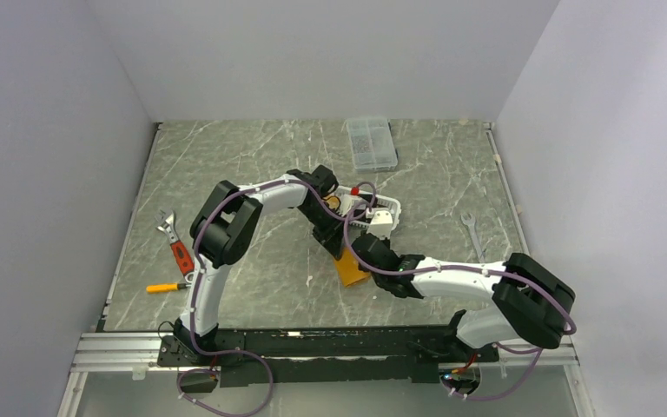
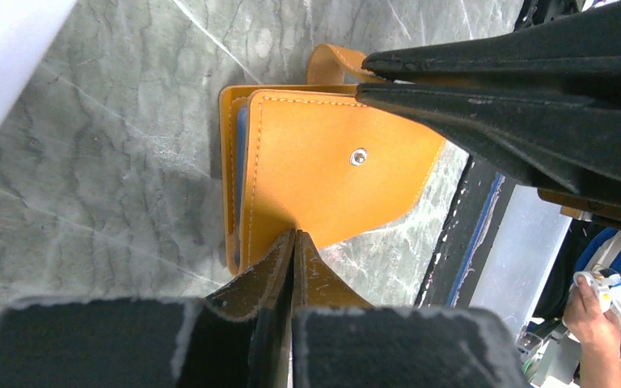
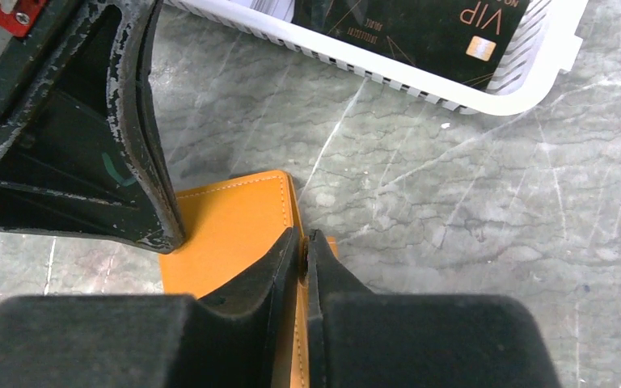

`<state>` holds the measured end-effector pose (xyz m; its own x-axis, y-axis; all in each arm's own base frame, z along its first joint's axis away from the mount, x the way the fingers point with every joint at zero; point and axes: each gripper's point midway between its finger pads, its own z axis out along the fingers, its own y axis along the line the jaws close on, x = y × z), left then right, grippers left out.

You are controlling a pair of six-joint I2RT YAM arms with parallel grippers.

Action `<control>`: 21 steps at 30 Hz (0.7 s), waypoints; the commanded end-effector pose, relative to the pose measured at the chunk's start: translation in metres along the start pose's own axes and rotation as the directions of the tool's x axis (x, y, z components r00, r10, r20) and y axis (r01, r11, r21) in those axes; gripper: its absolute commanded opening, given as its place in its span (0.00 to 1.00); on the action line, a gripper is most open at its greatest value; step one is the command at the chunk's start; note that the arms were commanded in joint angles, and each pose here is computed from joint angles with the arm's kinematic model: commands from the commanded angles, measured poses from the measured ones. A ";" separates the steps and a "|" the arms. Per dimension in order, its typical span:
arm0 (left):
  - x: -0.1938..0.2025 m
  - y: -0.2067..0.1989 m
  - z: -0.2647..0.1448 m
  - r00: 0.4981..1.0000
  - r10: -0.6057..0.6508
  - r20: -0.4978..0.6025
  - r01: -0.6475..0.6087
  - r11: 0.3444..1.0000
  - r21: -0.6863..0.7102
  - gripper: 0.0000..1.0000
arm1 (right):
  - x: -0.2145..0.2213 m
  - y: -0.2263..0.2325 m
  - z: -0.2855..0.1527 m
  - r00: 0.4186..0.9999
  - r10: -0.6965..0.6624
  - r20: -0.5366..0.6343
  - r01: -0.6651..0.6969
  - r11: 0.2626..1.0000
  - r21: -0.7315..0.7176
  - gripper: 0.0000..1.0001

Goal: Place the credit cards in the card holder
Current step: Close the card holder at the center of the board.

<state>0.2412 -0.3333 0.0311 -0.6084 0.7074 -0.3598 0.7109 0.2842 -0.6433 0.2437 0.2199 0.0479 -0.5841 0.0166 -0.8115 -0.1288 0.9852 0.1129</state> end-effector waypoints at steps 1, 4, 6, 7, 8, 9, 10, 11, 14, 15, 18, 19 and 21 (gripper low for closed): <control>0.001 -0.002 0.001 0.999 0.052 -0.003 -0.052 0.998 -0.026 0.07 | -0.026 0.010 -0.008 0.999 -0.010 0.050 0.011 1.000 -0.011 0.06; -0.001 -0.004 -0.005 0.998 0.056 0.010 -0.055 0.998 -0.025 0.08 | -0.025 0.008 -0.010 0.999 -0.018 0.038 0.018 1.000 -0.001 0.00; -0.005 -0.009 -0.013 0.998 0.052 0.029 -0.052 0.999 -0.016 0.08 | -0.025 0.006 -0.013 0.999 -0.016 0.032 0.016 1.000 0.001 0.00; -0.007 -0.013 -0.017 0.998 0.054 0.039 -0.054 0.998 -0.012 0.08 | -0.025 0.006 -0.014 0.999 -0.013 0.031 0.013 1.000 -0.002 0.00; -0.008 -0.017 -0.021 0.997 0.058 0.047 -0.058 0.998 -0.010 0.08 | -0.025 0.005 -0.016 1.000 -0.008 0.029 0.008 1.000 -0.005 0.00; -0.009 -0.023 -0.025 0.997 0.062 0.056 -0.062 0.998 -0.005 0.08 | -0.024 0.004 -0.017 1.000 -0.004 0.025 0.004 1.000 -0.006 0.00; -0.009 -0.031 -0.030 0.995 0.068 0.066 -0.069 0.998 0.003 0.08 | -0.022 0.003 -0.018 1.000 0.003 0.019 -0.003 1.000 -0.007 0.00; -0.007 -0.038 -0.030 0.995 0.069 0.068 -0.070 0.997 0.017 0.08 | -0.021 0.003 -0.020 1.000 0.014 0.015 -0.014 1.000 -0.008 0.00; 0.009 -0.056 -0.022 0.996 0.081 0.041 -0.083 0.995 0.051 0.08 | -0.015 0.000 -0.023 0.999 0.050 -0.007 -0.050 0.999 -0.010 0.00; 0.015 -0.060 -0.018 0.996 0.083 0.029 -0.084 0.995 0.059 0.08 | -0.013 -0.001 -0.025 0.998 0.069 -0.011 -0.069 0.998 -0.012 0.00; 0.022 -0.067 -0.003 0.996 0.081 0.020 -0.083 0.993 0.084 0.08 | -0.006 -0.004 -0.028 0.992 0.123 -0.025 -0.124 0.992 -0.015 0.00; 0.022 -0.071 0.004 0.996 0.087 0.014 -0.088 0.992 0.095 0.08 | -0.004 -0.003 -0.029 0.990 0.139 -0.030 -0.140 0.990 -0.022 0.00; 0.019 -0.075 0.012 0.996 0.093 0.009 -0.094 0.990 0.109 0.08 | 0.000 -0.003 -0.030 0.985 0.166 -0.042 -0.168 0.985 -0.029 0.00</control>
<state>0.1860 -0.3234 0.0541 -0.5884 0.7271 -0.3537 0.7039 0.2454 -0.6666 0.2307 0.2112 0.0709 -0.5955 0.1140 -0.7952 -0.0772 0.9772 0.1979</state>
